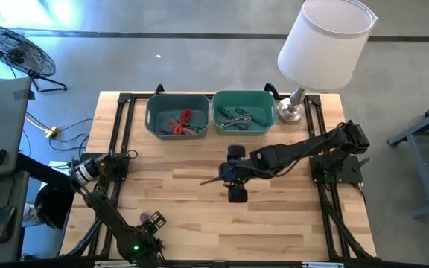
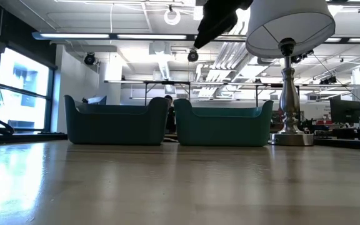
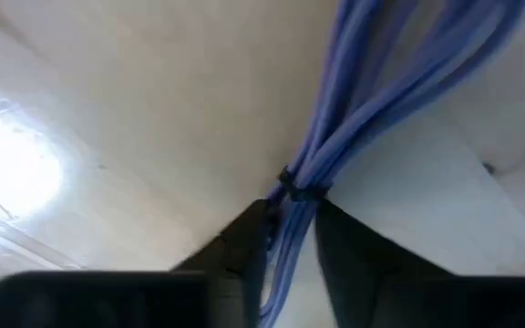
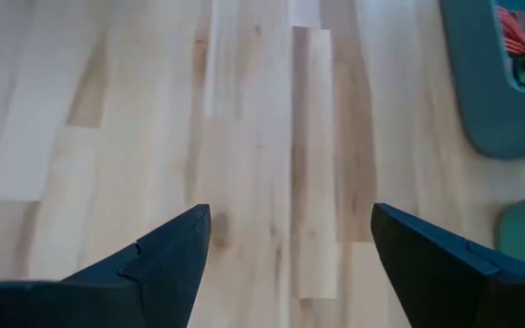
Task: Pick & Place USB Port
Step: Put the purple usb cable into the blue bin
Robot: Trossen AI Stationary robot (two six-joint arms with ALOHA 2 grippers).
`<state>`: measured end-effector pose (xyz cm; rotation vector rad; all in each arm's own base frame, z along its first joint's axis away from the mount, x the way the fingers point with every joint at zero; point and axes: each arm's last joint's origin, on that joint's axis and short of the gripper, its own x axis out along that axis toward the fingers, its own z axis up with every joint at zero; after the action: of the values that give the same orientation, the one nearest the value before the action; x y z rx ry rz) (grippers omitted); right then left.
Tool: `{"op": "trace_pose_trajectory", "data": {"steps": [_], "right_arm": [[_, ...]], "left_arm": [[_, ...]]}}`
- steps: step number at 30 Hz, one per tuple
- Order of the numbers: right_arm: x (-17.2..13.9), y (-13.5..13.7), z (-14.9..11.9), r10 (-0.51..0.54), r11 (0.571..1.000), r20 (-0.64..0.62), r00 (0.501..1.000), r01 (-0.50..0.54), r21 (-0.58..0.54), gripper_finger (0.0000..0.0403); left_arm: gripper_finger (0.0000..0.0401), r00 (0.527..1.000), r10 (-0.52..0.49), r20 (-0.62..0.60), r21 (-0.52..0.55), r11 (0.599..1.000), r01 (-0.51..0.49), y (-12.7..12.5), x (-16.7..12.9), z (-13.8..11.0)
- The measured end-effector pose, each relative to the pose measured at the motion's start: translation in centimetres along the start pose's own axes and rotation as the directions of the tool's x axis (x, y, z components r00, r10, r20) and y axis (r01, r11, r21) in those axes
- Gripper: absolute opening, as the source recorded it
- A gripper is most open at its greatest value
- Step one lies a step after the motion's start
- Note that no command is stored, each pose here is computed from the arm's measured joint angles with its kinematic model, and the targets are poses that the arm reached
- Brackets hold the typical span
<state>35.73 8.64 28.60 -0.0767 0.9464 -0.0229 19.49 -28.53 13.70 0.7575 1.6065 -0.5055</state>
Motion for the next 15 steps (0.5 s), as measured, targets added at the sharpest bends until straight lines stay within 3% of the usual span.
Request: {"op": "trace_pose_trajectory", "data": {"steps": [3,8,10,12,15], "right_arm": [[-0.3,1.2,-0.2,0.011,1.0,0.004,1.0,-0.011,-0.024,0.0291],[-1.2,3.9,-1.3,-0.042,0.993,-0.015,0.999,0.04,-0.109,0.0265],[-2.2,5.3,-1.9,-0.088,0.984,-0.005,0.996,0.087,-0.155,0.0252],[-3.6,6.6,-2.7,-0.139,0.972,0.012,0.99,0.139,-0.191,0.024],[-6.2,8.2,-3.9,-0.168,0.962,0.052,0.984,0.175,-0.21,0.0223]], "left_arm": [[0.0026,1.0,-0.013,-0.021,-0.069,0.998,0.012,1.0,0.6,-0.2],[0.0014,1.0,-0.009,-0.018,-0.199,0.98,0.005,2.7,1.0,0.0],[0.0009,0.998,0.068,-0.004,-0.206,0.976,-0.067,3.2,0.9,0.1],[0.001,0.976,0.211,0.06,-0.198,0.961,-0.196,3.9,0.3,0.4],[0.0009,0.881,0.443,0.166,-0.202,0.89,-0.409,4.9,-0.9,0.9]]}}
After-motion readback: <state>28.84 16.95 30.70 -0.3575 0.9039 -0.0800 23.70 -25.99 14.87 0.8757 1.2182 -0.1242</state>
